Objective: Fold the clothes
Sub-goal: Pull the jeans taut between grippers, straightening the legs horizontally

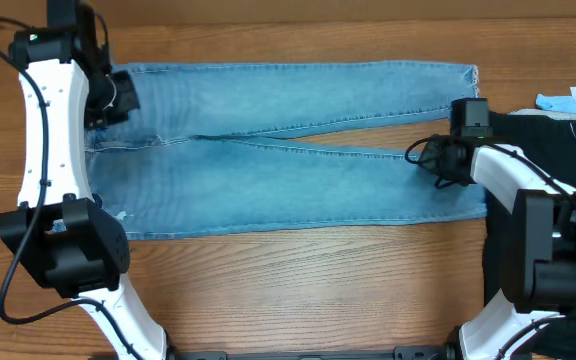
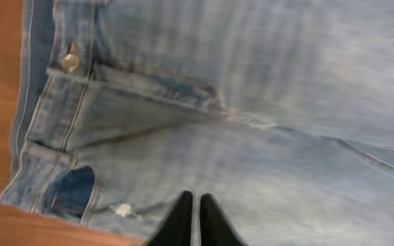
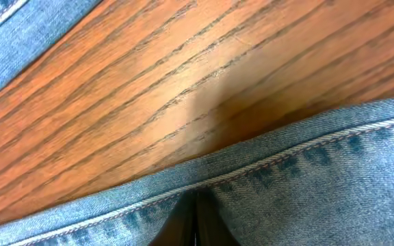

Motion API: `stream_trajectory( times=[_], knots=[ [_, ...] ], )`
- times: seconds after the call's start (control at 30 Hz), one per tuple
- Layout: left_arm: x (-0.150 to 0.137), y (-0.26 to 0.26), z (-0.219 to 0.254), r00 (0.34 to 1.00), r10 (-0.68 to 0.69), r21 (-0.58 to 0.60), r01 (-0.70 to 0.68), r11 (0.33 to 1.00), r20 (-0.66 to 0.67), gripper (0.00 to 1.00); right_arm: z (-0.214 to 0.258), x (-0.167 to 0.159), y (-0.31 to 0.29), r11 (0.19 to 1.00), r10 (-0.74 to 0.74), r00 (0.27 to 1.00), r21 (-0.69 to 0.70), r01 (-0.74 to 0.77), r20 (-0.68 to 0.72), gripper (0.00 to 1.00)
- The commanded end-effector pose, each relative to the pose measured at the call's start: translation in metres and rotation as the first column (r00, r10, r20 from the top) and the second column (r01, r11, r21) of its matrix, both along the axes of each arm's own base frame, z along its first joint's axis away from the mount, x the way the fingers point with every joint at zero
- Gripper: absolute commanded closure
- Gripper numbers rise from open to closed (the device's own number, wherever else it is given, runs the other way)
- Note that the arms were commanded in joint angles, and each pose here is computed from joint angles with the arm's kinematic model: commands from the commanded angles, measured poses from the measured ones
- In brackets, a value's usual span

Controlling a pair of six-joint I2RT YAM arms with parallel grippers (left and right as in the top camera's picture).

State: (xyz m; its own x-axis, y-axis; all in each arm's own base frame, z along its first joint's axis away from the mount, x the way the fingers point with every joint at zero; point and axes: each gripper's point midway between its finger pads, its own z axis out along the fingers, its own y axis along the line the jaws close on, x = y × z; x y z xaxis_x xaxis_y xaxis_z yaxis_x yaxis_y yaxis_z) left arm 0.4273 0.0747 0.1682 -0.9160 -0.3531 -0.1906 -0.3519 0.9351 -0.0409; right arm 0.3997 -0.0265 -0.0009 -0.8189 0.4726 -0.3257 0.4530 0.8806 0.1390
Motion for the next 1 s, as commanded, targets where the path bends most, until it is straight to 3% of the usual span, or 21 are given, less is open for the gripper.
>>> stream_trajectory(
  times=[0.0, 0.1, 0.13, 0.17, 0.23, 0.27, 0.37, 0.5, 0.67, 0.8, 0.97],
  knots=[
    [-0.013, 0.03, 0.005, 0.996, 0.091, -0.006, -0.091, 0.996, 0.006, 0.96, -0.021, -0.017, -0.011, 0.999, 0.021, 0.993, -0.036, -0.025, -0.112, 0.96],
    [-0.016, 0.05, 0.02, 0.987, 0.147, -0.04, -0.145, 0.989, 0.065, 0.78, 0.008, 0.003, -0.004, 0.999, 0.042, 0.995, 0.008, -0.042, -0.095, 0.88],
    [-0.025, 0.061, 0.017, 0.985, 0.169, -0.043, -0.168, 0.985, 0.038, 0.53, 0.024, 0.012, -0.002, 0.999, 0.048, 0.995, 0.022, -0.046, -0.092, 0.82],
    [-0.029, 0.064, 0.016, 0.983, 0.18, -0.045, -0.179, 0.983, 0.026, 0.38, 0.032, 0.014, -0.002, 0.999, 0.048, 0.994, 0.025, -0.046, -0.096, 0.63],
    [-0.035, 0.072, 0.015, 0.979, 0.203, -0.064, -0.201, 0.977, 0.015, 0.19, 0.056, 0.017, -0.003, 0.999, 0.046, 0.992, 0.028, -0.043, -0.118, 0.3],
    [-0.035, 0.073, 0.014, 0.984, 0.174, -0.077, -0.172, 0.982, 0.02, 0.17, 0.065, 0.016, -0.003, 0.999, 0.046, 0.99, 0.03, -0.043, -0.131, 0.25],
    [-0.031, 0.082, -0.006, 0.995, 0.097, -0.056, -0.095, 0.994, 0.032, 0.37, 0.071, 0.009, 0.007, 0.995, 0.066, 0.985, 0.087, -0.053, -0.161, 0.23],
    [-0.021, 0.11, -0.07, 0.992, 0.115, -0.077, -0.111, 0.991, 0.055, 0.29, 0.071, 0.01, 0.01, 0.99, 0.119, 0.981, 0.092, -0.106, -0.155, 0.28],
    [-0.007, 0.123, -0.076, 0.978, 0.138, -0.172, -0.11, 0.979, 0.158, 0.24, 0.078, 0.039, 0.005, 0.989, 0.139, 0.99, 0.061, -0.136, -0.035, 0.29],
    [-0.005, 0.113, -0.115, 0.989, 0.097, -0.246, -0.068, 0.967, 0.108, 0.23, 0.081, 0.047, 0.004, 0.986, 0.163, 0.987, 0.042, -0.163, 0.001, 0.32],
    [-0.008, 0.112, -0.158, 0.994, 0.101, -0.281, -0.086, 0.956, 0.037, 0.28, 0.079, 0.044, 0.004, 0.986, 0.162, 0.987, 0.042, -0.161, -0.013, 0.39]
  ],
)
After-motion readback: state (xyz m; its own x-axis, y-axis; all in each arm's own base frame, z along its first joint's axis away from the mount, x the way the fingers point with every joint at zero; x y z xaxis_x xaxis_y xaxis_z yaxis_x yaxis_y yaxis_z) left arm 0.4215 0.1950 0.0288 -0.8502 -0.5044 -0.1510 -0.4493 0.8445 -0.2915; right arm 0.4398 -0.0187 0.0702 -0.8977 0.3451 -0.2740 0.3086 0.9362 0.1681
